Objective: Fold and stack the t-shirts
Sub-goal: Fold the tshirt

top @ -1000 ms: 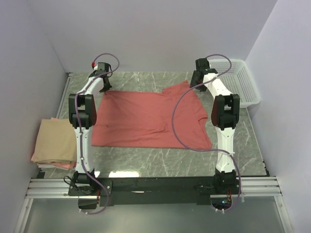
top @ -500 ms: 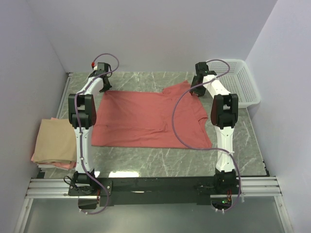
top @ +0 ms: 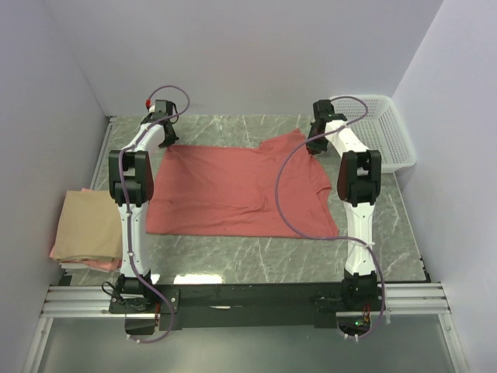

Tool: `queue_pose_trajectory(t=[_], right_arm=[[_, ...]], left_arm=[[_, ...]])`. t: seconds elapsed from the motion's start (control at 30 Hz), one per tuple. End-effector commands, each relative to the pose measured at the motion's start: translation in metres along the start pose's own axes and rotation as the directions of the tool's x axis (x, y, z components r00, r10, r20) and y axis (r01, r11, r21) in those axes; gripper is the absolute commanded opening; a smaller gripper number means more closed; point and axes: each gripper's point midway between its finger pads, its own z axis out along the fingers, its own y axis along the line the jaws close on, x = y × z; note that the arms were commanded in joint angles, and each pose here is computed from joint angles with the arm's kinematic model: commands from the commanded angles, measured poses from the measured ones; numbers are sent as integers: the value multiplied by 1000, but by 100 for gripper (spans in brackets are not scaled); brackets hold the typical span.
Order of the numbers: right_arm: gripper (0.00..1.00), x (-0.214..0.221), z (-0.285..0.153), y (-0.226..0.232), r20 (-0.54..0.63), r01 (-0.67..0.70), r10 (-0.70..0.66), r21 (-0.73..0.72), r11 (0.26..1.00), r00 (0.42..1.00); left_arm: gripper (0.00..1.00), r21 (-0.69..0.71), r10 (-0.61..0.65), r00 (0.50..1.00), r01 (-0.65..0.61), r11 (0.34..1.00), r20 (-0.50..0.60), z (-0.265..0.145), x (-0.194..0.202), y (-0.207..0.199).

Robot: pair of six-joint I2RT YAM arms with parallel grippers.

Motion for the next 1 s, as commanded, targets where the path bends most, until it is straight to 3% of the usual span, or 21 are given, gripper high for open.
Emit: queue_pose_trajectory(t=[0.0,0.13,0.3,0.5,0.97], right_arm=[[13,-24,-22,5,82,-19,22,-35,999,996],[3,-28,-32,-3,140,-37,38,-12,999,989],[0,-52,-69,-3,290,-59,71,-51,997,954],[0,-60,-100,-7,384,-67,90,-74,995,919],[0,-28,-125,-23,406,-100,130,-95,991,905]], left_arm=[[0,57,-45,996,41,998,76,-32,-36,-8],[0,73,-58,994,51,996,95,-40,-45,-10],[0,125,-107,988,92,988,112,-51,-60,-9],[0,178,-158,982,137,974,106,-63,-66,-7],[0,254,-324,945,302,919,48,-92,-48,25]])
